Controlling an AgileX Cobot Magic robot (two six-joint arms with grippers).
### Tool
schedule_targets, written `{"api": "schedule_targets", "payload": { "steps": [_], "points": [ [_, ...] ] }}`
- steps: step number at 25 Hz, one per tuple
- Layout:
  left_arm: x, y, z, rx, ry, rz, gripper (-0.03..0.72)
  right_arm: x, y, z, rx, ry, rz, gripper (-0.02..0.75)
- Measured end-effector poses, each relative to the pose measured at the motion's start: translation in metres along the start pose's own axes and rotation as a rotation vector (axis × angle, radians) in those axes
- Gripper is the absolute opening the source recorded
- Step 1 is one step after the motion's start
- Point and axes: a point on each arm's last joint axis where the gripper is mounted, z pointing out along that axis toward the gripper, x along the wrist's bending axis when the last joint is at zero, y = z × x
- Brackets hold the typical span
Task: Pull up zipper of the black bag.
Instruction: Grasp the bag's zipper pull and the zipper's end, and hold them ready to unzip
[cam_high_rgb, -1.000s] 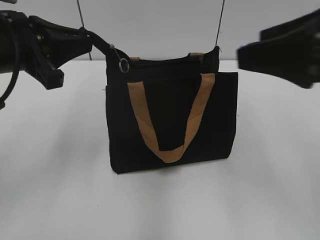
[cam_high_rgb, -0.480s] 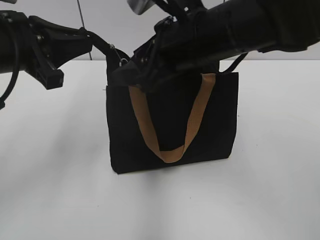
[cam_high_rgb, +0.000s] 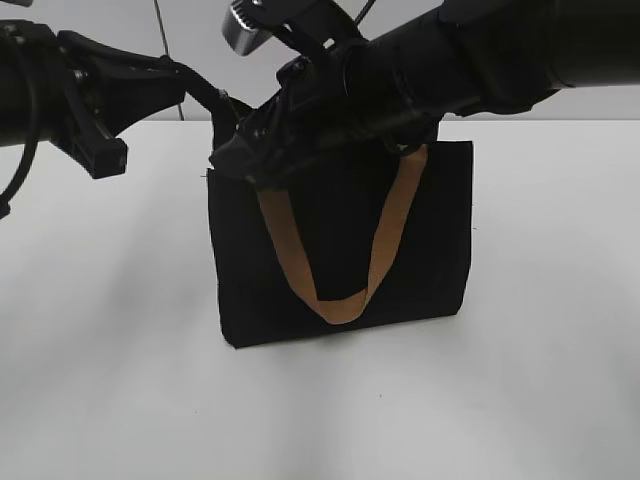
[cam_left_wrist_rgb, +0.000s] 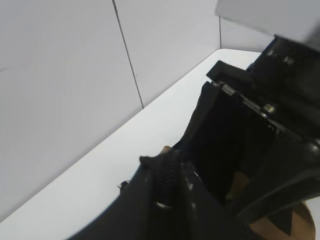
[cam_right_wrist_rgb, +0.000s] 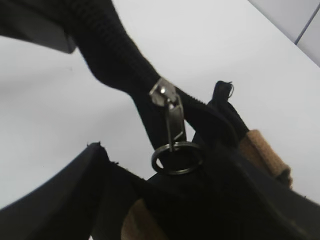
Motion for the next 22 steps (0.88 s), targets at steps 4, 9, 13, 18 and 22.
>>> {"api": "schedule_targets", "payload": {
  "steps": [4, 9, 13, 18, 22],
  "points": [
    [0.0, 0.0, 0.0, 0.0, 0.0, 0.0, 0.077, 0.009, 0.002, 0.003, 0.002, 0.03, -0.012, 0.517],
    [0.0, 0.0, 0.0, 0.0, 0.0, 0.0, 0.077, 0.021, 0.004, 0.005, 0.005, 0.09, -0.025, 0.515],
    [0.0, 0.0, 0.0, 0.0, 0.0, 0.0, 0.077, 0.022, 0.007, 0.001, -0.007, 0.092, -0.025, 0.515],
    [0.0, 0.0, 0.0, -0.001, 0.0, 0.001, 0.077, 0.026, 0.021, -0.016, -0.049, 0.098, -0.023, 0.515],
    [0.0, 0.0, 0.0, -0.001, 0.0, 0.001, 0.077, 0.028, 0.021, -0.017, -0.041, 0.119, -0.002, 0.515]
  ]
}}
